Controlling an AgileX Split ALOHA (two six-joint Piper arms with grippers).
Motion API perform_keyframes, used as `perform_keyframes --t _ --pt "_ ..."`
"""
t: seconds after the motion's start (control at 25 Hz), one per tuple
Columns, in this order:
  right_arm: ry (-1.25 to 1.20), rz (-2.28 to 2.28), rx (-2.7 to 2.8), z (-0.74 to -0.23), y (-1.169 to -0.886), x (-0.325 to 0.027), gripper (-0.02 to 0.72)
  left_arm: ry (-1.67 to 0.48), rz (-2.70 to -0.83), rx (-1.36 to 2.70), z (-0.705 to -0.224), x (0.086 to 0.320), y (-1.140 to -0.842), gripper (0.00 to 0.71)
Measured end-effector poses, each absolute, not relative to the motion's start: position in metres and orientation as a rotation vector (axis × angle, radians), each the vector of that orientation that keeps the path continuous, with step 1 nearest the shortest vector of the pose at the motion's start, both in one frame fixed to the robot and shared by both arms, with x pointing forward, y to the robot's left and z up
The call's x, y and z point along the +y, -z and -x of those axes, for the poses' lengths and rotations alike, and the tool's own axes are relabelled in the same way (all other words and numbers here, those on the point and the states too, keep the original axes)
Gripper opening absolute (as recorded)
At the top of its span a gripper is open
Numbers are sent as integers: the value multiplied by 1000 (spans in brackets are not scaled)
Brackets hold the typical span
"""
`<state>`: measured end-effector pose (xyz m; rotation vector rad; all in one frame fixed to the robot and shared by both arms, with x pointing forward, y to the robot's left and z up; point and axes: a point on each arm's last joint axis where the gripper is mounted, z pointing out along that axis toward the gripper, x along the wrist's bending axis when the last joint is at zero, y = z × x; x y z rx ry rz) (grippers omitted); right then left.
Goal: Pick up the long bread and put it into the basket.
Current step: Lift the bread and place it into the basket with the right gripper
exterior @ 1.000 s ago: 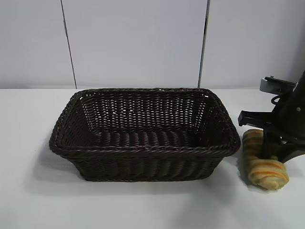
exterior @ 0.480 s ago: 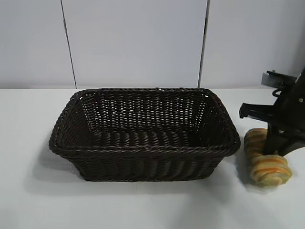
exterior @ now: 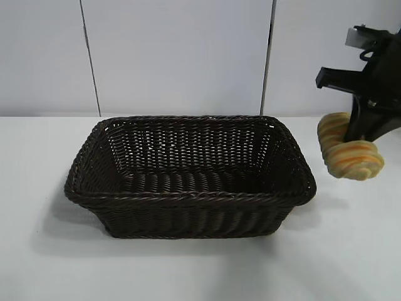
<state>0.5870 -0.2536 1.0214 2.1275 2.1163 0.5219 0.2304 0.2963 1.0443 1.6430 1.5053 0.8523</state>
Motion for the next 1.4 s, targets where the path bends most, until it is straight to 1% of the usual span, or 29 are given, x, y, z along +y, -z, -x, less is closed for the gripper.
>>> perform_keyframes --t 0.2,0.44,0.56,0.72,0.96,1.16,1.4 --pt "-593 -1974 2234 -590 -1041 -228 63 -852 -1643 1505 -230 296 -1044 687" --pt "-693 -1769 2350 -587 -1062 -179 63 -851 -1643 1505 -230 296 -1044 687" --pt "-720 -1571 2450 -583 -1066 -156 62 -851 -1643 1505 -230 296 -1044 687" --pt "-685 -1207 2625 -578 -1058 -132 53 -851 -1643 1505 -230 296 -1044 687" --pt "-626 -585 2728 -582 -1046 -113 53 -851 -1643 1505 -230 296 -1044 687" --pt "-597 -364 2717 -587 -1040 -111 53 -852 -1643 1505 -230 296 -1044 687" --pt "-556 -303 2765 -592 -1022 -108 53 -851 -1643 1505 -230 296 -1044 687"
